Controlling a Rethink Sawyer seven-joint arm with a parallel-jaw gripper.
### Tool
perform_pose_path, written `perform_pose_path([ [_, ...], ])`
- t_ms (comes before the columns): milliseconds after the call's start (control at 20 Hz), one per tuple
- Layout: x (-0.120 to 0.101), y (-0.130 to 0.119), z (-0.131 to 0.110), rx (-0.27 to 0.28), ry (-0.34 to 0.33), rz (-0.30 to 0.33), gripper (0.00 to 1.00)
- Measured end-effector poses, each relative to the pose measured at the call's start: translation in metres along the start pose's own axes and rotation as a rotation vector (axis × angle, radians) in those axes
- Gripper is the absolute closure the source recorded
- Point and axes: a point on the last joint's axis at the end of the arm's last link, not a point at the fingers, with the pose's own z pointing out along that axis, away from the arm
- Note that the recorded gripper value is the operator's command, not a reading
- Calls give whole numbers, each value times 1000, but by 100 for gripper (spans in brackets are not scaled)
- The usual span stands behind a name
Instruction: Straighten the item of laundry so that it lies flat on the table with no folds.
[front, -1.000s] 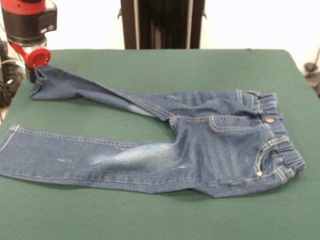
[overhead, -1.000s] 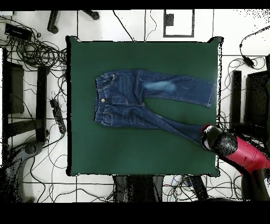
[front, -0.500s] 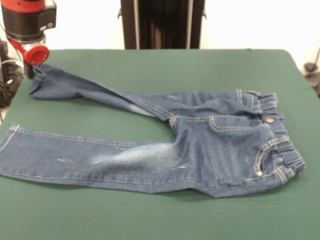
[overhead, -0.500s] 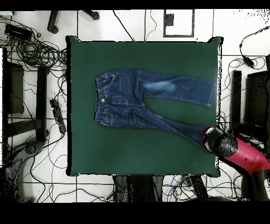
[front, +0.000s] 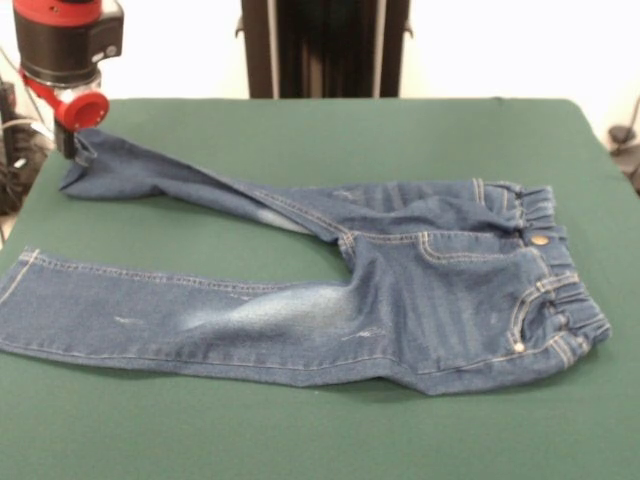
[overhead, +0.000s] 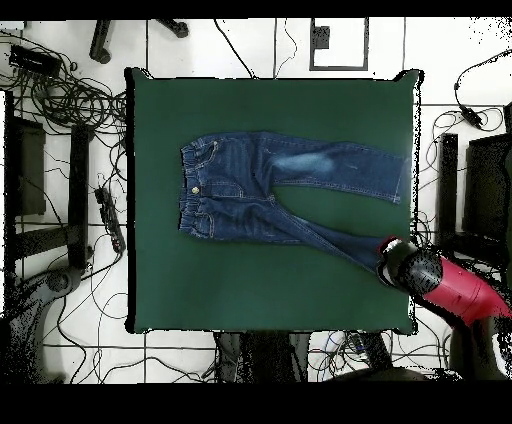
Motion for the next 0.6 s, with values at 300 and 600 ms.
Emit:
perform_pose_path([
  [300, 3, 0, -2, 17, 20, -7, 0],
  [600, 8, -4, -3, 37, 64, -5, 0],
])
